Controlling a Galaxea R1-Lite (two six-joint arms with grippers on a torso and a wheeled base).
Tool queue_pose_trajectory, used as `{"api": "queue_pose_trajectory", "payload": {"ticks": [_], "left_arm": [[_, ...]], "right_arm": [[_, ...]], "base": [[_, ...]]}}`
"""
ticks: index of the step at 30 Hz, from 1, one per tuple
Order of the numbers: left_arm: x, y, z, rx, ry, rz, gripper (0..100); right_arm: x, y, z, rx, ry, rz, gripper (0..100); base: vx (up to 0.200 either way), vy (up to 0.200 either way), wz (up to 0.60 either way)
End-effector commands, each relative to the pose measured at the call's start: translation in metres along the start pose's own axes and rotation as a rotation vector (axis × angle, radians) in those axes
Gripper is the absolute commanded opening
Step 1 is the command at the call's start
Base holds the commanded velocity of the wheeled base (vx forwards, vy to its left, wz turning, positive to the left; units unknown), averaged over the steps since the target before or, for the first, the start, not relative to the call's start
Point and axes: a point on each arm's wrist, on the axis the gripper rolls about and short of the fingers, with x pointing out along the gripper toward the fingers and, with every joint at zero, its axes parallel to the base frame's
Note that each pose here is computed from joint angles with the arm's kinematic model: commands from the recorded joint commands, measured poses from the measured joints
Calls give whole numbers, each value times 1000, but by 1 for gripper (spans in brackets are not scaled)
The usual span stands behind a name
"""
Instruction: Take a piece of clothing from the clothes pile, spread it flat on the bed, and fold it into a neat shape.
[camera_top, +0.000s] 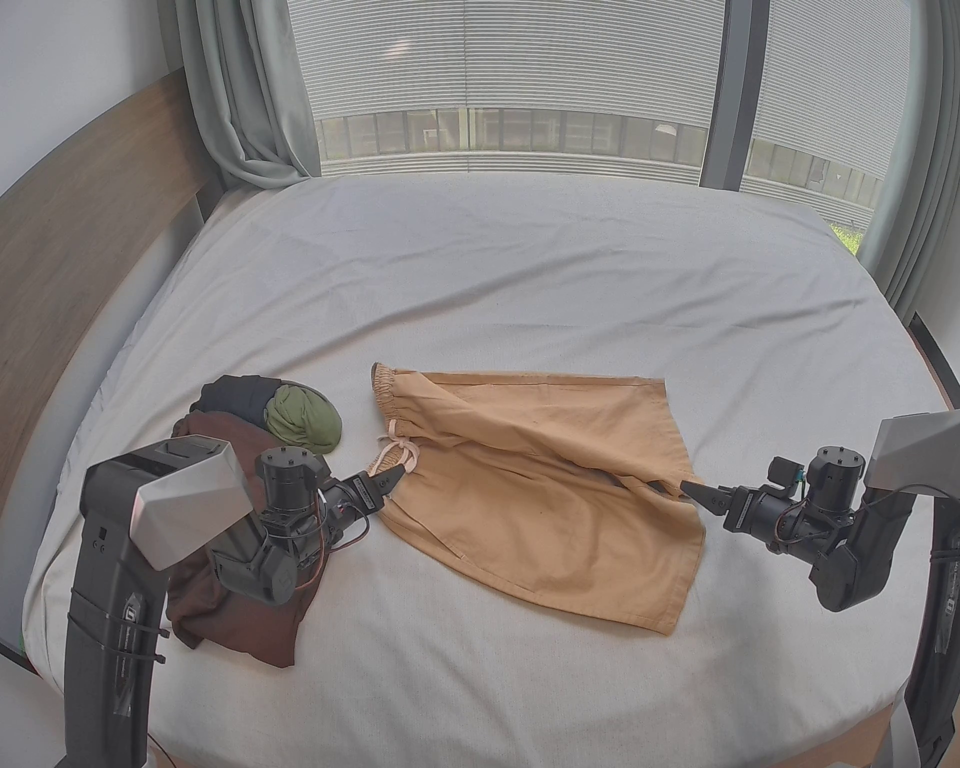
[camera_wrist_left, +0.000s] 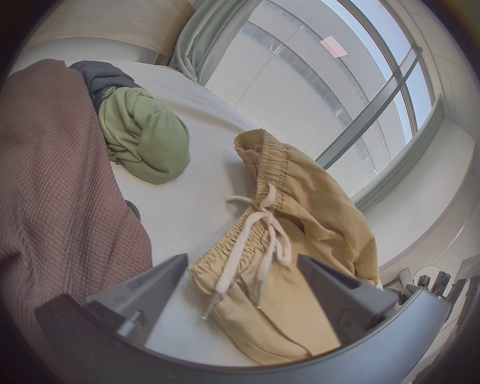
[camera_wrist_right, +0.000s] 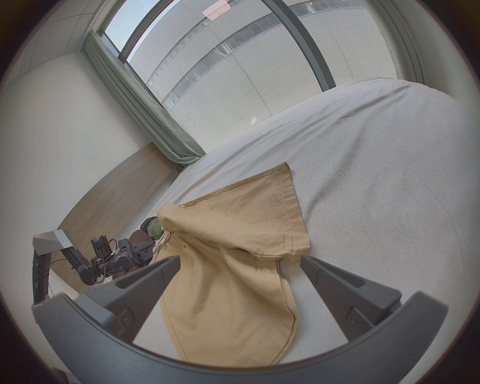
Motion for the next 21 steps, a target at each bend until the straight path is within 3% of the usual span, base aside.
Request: {"api": "queue_pose_trajectory", "payload": {"ticks": [1,6,13,21], "left_arm": [[4,5,-4,-2,2,7,0],[7,6,-4,-3,-7,5,0],[5,6,-4,-6,-10,9,0],[-27,-3,2,-6,-24,5,0]], "right_arm": [[0,0,-1,1,4,0,100],[-1,0,-4,4,15,-4,100],[-11,6,-26,-15,111,-13,100],[-16,7,-59,8,242,-24,100]], "base": [[0,0,0],[0,0,0],[0,0,0],[0,0,0]]}}
